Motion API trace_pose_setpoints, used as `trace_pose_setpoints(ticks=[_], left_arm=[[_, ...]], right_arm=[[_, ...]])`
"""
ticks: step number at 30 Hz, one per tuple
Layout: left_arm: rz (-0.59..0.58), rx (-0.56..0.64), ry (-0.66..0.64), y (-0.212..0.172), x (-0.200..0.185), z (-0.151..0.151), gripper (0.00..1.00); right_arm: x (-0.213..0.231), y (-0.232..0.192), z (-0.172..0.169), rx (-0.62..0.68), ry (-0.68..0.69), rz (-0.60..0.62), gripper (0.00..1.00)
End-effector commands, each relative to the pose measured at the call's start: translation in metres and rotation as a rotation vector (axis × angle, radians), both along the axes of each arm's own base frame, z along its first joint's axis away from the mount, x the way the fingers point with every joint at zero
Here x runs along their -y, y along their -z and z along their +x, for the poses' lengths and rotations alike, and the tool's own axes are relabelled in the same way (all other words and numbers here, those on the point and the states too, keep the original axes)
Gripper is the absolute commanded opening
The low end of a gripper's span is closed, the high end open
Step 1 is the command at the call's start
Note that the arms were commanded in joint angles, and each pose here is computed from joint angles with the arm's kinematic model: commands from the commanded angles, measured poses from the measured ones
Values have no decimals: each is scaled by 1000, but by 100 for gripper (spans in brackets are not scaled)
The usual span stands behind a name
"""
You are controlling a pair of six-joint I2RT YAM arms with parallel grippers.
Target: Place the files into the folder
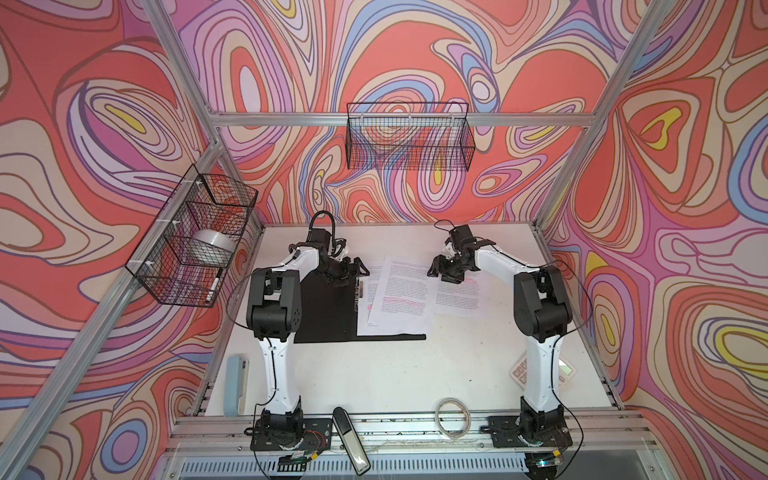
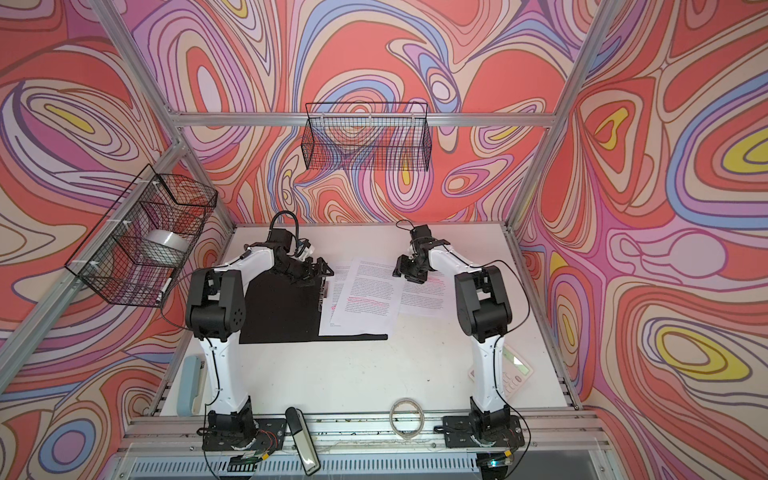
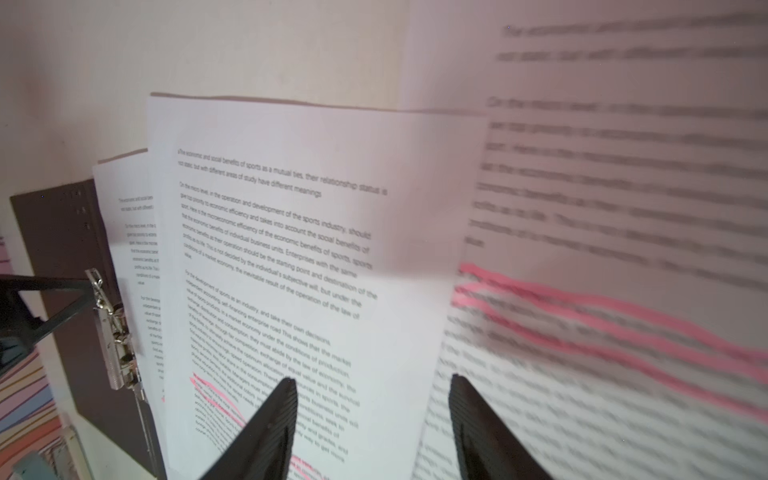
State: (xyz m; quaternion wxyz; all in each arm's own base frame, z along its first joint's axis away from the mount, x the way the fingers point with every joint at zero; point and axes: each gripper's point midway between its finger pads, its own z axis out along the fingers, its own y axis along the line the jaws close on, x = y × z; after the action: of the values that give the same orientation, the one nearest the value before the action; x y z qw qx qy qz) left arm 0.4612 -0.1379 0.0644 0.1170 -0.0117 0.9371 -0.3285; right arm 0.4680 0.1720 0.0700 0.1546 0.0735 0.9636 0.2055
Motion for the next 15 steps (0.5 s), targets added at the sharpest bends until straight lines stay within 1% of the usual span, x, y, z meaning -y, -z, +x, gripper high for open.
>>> trace_pose_setpoints(ticks=[1, 2, 3, 4, 7, 11, 13, 15], left_arm=[[51, 145, 16, -53, -9, 7, 100], [53, 161, 21, -60, -9, 7, 100], [55, 174, 25, -66, -10, 6, 100], [56, 185, 27, -71, -10, 6, 100], [51, 204, 39, -80, -8, 4, 100], [23, 164, 58, -78, 0, -1, 100], [15, 148, 77, -76, 7, -4, 100], [29, 130, 83, -71, 10, -8, 100]], right_arm=[[51, -47, -12, 72, 140, -211, 66], [56, -50, -20, 72, 145, -233, 66], [56, -48, -29, 68, 144, -221, 66], [55, -49, -34, 76, 153, -196, 66], [37, -40, -46, 43, 107, -90, 66], [20, -41, -37, 66, 82, 3, 67], [14, -40, -28, 77, 62, 18, 66], [8, -34, -18, 58, 37, 24, 66]])
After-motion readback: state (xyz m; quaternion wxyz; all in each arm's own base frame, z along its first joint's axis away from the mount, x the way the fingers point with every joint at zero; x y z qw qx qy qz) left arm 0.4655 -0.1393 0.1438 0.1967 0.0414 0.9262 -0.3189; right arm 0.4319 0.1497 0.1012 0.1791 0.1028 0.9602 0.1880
